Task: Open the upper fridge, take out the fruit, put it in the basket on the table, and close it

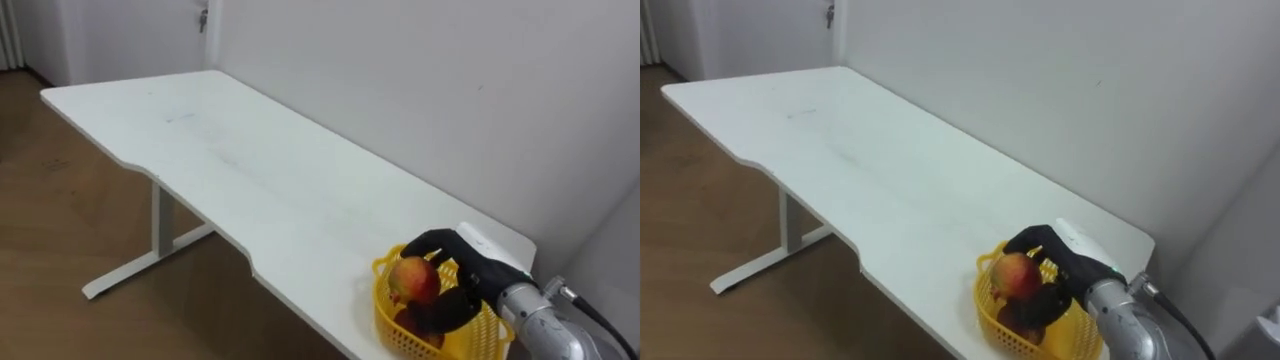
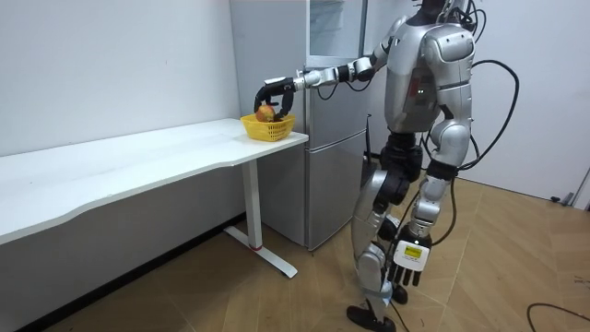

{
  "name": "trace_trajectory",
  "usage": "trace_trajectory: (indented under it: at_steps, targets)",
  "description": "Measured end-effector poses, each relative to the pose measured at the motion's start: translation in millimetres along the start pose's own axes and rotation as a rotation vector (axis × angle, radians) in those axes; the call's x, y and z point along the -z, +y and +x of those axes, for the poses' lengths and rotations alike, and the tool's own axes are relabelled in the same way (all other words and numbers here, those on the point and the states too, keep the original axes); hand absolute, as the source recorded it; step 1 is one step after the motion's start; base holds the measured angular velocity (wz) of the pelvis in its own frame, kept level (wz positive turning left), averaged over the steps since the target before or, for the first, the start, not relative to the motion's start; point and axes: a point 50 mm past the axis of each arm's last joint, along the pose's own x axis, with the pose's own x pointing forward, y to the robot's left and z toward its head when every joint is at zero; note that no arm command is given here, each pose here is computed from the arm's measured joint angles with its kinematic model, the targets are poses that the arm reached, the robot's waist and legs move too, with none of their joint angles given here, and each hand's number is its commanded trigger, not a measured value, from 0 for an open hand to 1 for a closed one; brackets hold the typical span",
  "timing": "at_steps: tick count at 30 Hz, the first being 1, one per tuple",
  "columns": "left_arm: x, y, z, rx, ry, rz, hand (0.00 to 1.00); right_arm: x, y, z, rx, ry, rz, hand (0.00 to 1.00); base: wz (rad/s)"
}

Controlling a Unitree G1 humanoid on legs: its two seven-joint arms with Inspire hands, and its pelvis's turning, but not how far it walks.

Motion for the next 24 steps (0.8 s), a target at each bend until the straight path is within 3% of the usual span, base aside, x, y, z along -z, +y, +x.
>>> trace_trajectory:
  at_steps: [1,2,3,5,24]
  targets:
    - [0.7,0.1,-0.2,-0.001,0.004,-0.002,0.00,0.6,0.5,0.0,-0.002,0.003,-0.001,1.00,0.00]
    - [1.3,0.2,-0.3,-0.001,0.006,-0.002,0.00,1.0,0.6,0.0,-0.003,0.006,-0.001,0.83,0.00]
    - [1.8,0.1,-0.4,-0.001,0.007,-0.002,0.00,1.3,0.7,0.0,-0.003,0.008,-0.001,0.30,0.03]
    - [3.6,-0.5,-0.6,0.000,0.012,-0.002,0.00,3.9,1.1,-0.1,-0.006,0.025,-0.003,0.00,0.06]
    - [4.8,-1.6,-1.6,-0.007,0.007,0.005,0.00,21.0,5.9,-1.7,-0.034,0.102,-0.008,0.00,0.00]
